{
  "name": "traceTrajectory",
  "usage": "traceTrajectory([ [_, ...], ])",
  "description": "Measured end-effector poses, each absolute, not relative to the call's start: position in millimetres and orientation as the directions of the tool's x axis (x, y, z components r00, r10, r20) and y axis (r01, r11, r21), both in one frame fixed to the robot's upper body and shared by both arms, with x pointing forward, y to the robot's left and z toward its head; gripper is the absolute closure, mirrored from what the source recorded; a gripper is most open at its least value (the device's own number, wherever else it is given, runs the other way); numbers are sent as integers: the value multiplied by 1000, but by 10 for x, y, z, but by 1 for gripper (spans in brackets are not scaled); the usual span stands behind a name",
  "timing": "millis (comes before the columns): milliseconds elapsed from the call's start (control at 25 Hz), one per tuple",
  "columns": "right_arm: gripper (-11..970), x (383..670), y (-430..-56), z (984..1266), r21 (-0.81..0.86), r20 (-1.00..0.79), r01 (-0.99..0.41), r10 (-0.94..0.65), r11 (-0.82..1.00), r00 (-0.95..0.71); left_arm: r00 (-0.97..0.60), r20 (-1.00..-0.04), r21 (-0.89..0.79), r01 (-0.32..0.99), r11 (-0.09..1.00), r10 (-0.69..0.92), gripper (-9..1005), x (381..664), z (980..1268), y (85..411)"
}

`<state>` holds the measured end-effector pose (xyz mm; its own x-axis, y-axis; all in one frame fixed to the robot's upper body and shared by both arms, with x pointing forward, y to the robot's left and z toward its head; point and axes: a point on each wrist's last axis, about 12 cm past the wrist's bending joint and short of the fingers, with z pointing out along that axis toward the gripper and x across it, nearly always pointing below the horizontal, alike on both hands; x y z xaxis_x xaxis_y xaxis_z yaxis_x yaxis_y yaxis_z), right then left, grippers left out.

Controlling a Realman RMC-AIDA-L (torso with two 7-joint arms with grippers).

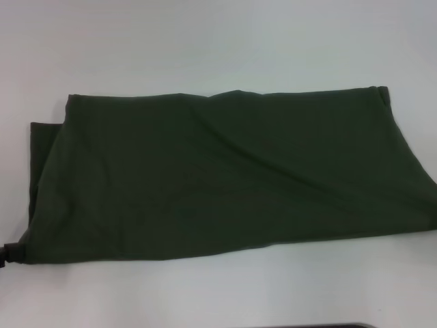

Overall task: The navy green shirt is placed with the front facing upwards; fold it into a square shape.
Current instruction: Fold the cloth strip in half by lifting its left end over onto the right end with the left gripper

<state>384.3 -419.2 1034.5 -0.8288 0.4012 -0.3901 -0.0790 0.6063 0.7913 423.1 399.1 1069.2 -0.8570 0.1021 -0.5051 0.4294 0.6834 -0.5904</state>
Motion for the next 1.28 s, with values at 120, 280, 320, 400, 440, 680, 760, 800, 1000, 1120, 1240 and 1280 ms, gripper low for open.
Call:
traceTrajectory([
  [120,948,3839,-4198,10346,792,-389,-77,403,606,-828,-856,-507,-587,430,686,102,899,4243,10693,3993],
  [280,946,3843,-4195,10349,793,-389,-80,401,605,-830,-854,-509,-585,432,687,104,896,4261,10695,3989],
  [320,946,3848,-4191,10350,793,-389,-82,398,604,-831,-854,-510,-584,433,686,104,895,4268,10696,3987],
  [400,946,3860,-4182,10354,793,-390,-88,392,602,-833,-853,-512,-581,430,691,101,893,4281,10697,3991],
  [440,945,3867,-4179,10357,794,-391,-91,390,602,-834,-853,-512,-581,430,691,101,892,4281,10697,3991],
  [680,906,3912,-4175,10398,797,-398,-113,376,593,-837,-858,-507,-584,416,697,88,887,4301,10700,3994],
  [760,868,3926,-4173,10420,799,-403,-123,371,589,-837,-858,-506,-584,417,696,89,886,4309,10705,3992],
  [800,850,3931,-4174,10429,799,-405,-127,371,588,-836,-858,-505,-584,418,696,91,885,4311,10706,3992],
  [1000,727,3953,-4209,10467,798,-420,-134,383,588,-822,-857,-507,-579,417,700,90,836,4315,10711,4001],
  [1120,585,3968,-4253,10523,801,-436,-145,401,581,-806,-850,-519,-570,421,706,88,789,4337,10738,4016],
  [1240,457,4000,-4318,10602,801,-460,-161,421,576,-782,-833,-549,-554,428,714,74,741,4417,10790,4037],
  [1280,417,4023,-4339,10635,801,-470,-170,427,574,-772,-819,-570,-542,436,718,68,726,4483,10821,4037],
])
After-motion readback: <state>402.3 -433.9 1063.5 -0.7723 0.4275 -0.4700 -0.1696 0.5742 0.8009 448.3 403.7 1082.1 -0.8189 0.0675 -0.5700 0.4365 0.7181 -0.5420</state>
